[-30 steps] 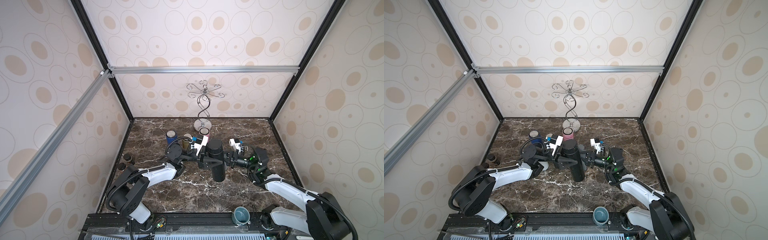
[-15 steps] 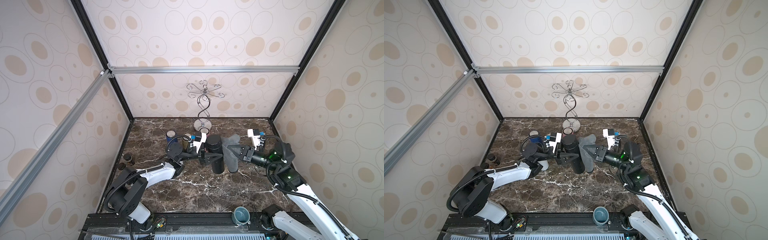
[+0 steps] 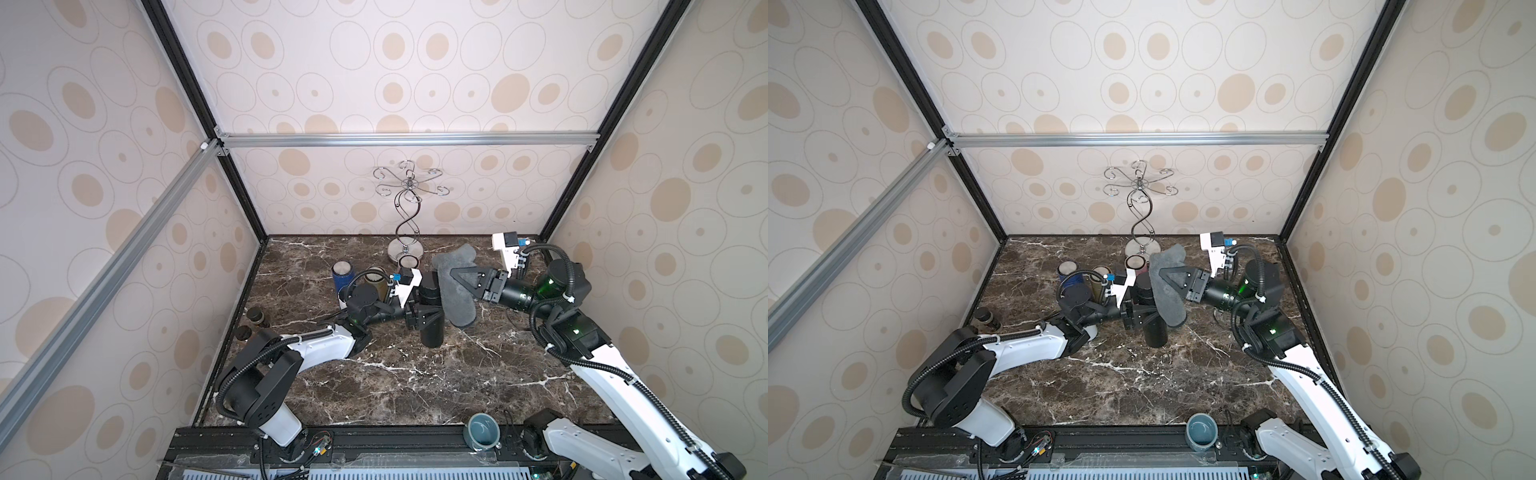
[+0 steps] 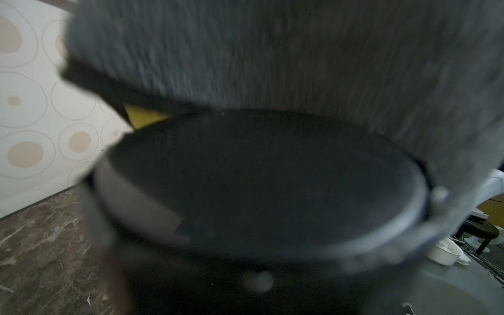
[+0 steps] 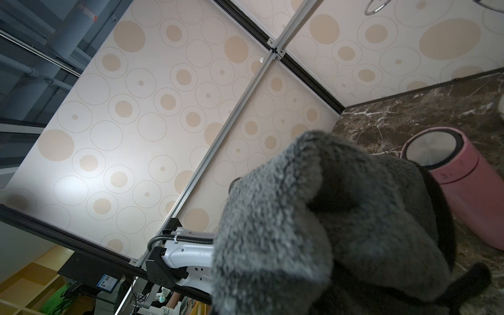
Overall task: Wipe the surface of the thermos
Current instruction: Wipe the dirt from the surface of the thermos.
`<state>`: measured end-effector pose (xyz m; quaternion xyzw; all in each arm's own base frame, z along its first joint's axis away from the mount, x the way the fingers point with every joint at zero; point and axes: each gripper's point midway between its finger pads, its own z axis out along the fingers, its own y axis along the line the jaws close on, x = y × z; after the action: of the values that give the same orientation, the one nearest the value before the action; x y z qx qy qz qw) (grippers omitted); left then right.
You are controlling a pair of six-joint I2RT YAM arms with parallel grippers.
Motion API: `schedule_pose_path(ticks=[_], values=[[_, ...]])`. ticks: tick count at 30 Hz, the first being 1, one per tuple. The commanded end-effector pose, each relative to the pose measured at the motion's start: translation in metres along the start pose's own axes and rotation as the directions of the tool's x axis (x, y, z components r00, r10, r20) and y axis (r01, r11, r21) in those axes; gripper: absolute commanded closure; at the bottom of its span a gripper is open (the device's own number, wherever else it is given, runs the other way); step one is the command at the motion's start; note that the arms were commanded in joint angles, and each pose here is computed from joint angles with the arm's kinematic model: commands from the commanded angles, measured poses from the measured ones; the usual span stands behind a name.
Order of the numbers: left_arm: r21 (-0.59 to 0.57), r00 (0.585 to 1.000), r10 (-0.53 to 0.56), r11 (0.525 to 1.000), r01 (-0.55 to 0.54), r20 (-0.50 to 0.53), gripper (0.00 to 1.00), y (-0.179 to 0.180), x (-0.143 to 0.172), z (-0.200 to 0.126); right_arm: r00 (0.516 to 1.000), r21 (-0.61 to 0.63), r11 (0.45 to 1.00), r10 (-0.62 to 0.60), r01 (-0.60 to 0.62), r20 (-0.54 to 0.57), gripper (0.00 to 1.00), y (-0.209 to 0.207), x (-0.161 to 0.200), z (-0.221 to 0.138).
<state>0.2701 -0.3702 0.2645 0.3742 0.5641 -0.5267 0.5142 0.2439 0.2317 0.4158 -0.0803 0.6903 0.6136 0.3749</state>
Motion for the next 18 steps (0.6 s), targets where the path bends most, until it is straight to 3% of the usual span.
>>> schedule_pose_path(ticks=[1, 11, 18], values=[[0.001, 0.994, 0.100, 0.995, -0.100, 0.037, 1.00, -0.006, -0.020, 0.011, 0.999, -0.014, 0.999, -0.049, 0.049, 0.003, 1.00, 0.010, -0.010, 0.006], [-0.023, 0.990, 0.143, 0.989, -0.143, 0.007, 1.00, -0.010, -0.018, 0.015, 0.995, 0.150, 0.987, 0.066, -0.055, -0.075, 1.00, -0.061, 0.006, 0.034], [-0.032, 0.986, 0.166, 0.986, -0.165, 0.014, 1.00, -0.016, -0.023, 0.010, 0.990, 0.375, 0.926, 0.088, -0.039, -0.114, 1.00, -0.118, 0.028, 0.025]])
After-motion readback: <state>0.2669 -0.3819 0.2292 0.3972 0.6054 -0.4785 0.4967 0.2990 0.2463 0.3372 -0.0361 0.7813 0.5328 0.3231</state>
